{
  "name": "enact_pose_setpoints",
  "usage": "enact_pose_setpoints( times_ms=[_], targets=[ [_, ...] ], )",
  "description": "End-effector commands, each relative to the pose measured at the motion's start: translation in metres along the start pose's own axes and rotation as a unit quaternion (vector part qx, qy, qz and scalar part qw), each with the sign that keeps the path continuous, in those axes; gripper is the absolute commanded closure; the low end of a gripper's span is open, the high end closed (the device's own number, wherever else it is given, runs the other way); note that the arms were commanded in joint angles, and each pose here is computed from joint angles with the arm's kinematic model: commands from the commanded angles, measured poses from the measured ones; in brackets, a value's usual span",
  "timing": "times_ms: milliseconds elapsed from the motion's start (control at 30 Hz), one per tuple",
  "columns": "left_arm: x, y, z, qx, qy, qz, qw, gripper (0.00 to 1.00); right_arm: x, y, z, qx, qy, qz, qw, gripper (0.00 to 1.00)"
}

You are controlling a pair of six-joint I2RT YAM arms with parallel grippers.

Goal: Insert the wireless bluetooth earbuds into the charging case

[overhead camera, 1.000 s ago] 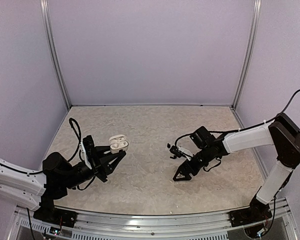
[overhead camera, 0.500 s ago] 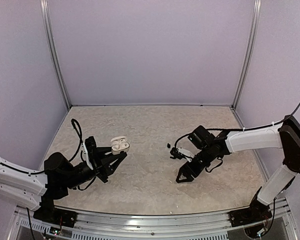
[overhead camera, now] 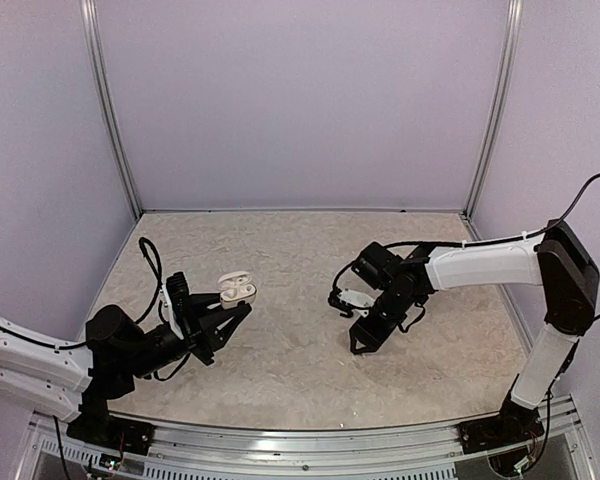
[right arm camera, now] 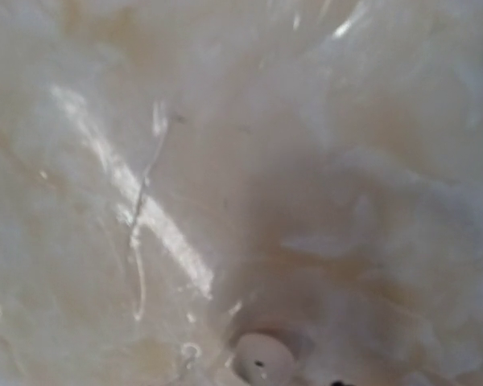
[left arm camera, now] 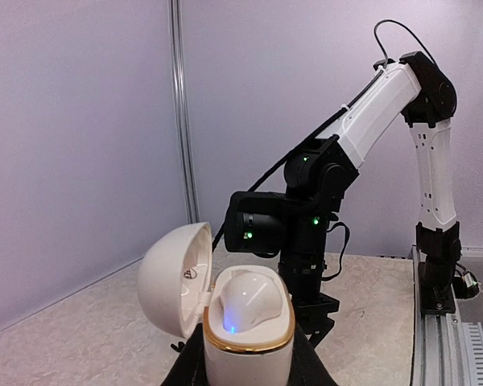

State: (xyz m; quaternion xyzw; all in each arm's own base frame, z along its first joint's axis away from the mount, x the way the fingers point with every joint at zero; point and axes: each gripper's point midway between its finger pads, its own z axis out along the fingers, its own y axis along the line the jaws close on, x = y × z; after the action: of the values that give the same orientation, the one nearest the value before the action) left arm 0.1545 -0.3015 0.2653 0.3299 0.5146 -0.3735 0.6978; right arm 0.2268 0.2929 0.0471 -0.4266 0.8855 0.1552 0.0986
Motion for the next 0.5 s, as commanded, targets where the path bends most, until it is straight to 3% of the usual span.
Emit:
enact_pose_setpoints(
  times_ms=[0,467],
  targets=[
    [-0.008,0.004,-0.003,-0.006,-0.016,-0.003,1.000,0.89,0.006,0.001,0.007,0.020,0.037,-0.013,0.999,0.53],
    [-0.008,0.004,-0.003,-0.006,-0.018,0.002,1.000,0.89,0.006,-0.001,0.023,0.044,0.090,-0.054,0.994,0.68]
  ],
)
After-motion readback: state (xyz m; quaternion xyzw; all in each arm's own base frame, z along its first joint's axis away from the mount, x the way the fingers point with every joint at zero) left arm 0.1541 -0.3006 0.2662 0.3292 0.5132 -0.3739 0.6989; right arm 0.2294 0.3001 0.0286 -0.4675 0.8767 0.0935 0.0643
